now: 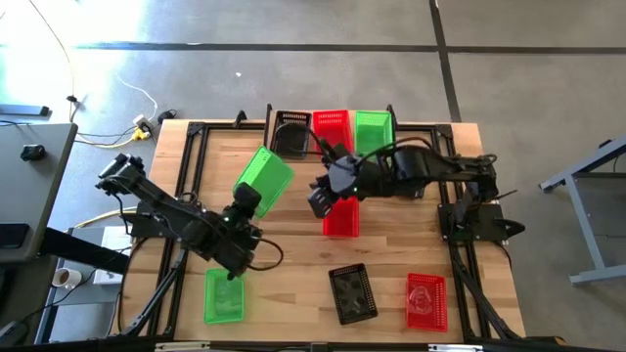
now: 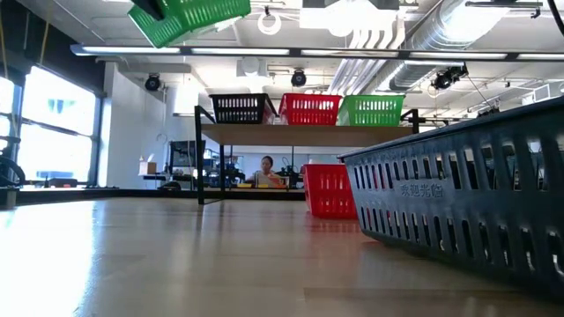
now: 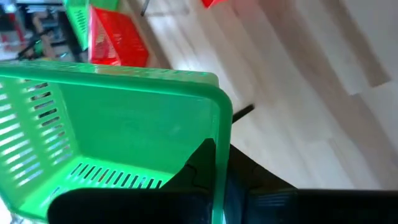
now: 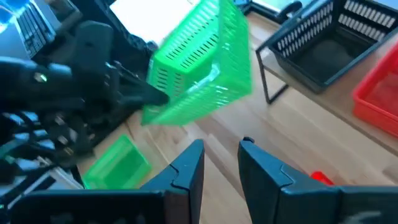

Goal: Stack baskets on shelf by color
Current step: Stack the top green bin on the green bin on the shelf

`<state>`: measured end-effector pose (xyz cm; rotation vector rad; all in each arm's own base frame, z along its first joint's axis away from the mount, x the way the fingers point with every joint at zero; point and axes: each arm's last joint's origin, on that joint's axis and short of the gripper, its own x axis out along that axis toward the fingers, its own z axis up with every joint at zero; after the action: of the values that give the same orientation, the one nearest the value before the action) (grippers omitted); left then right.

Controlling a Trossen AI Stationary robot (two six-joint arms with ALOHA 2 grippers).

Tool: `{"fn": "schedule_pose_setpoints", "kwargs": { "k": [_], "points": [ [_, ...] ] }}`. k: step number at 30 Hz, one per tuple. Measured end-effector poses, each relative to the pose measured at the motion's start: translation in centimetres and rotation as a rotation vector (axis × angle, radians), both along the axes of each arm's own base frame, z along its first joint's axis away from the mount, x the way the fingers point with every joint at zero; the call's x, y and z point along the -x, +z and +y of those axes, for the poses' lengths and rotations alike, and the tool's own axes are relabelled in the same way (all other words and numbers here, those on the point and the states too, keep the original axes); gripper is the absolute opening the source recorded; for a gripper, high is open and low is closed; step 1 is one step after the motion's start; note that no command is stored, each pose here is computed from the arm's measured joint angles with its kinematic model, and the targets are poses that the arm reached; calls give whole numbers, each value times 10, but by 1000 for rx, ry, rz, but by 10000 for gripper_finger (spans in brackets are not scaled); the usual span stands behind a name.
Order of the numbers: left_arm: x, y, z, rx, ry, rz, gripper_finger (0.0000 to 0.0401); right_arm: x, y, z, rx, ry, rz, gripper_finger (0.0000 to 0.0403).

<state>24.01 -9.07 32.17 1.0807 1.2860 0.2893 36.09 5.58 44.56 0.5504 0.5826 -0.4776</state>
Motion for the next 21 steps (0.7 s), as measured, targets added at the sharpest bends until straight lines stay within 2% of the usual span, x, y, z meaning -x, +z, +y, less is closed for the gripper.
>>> {"fn": "schedule_pose_setpoints", "kwargs": {
  "k": [5, 11, 14, 18, 21],
  "points": [
    [-12, -12, 1, -33, 59, -10, 0, -10, -10, 6, 13, -14, -41, 85],
    [-24, -23, 8, -23, 172, -61, 0, -20, -30, 6, 48, -46, -26, 86],
    [-28, -26, 11, -35, 190, -60, 0, -25, -39, 3, 59, -70, -20, 96],
    [-30, -26, 16, -47, 206, -67, 0, -33, -44, -8, 23, -98, -71, 121],
    [-31, -26, 21, -49, 222, -64, 0, -39, -49, -18, -49, -150, -113, 140]
  ]
}}
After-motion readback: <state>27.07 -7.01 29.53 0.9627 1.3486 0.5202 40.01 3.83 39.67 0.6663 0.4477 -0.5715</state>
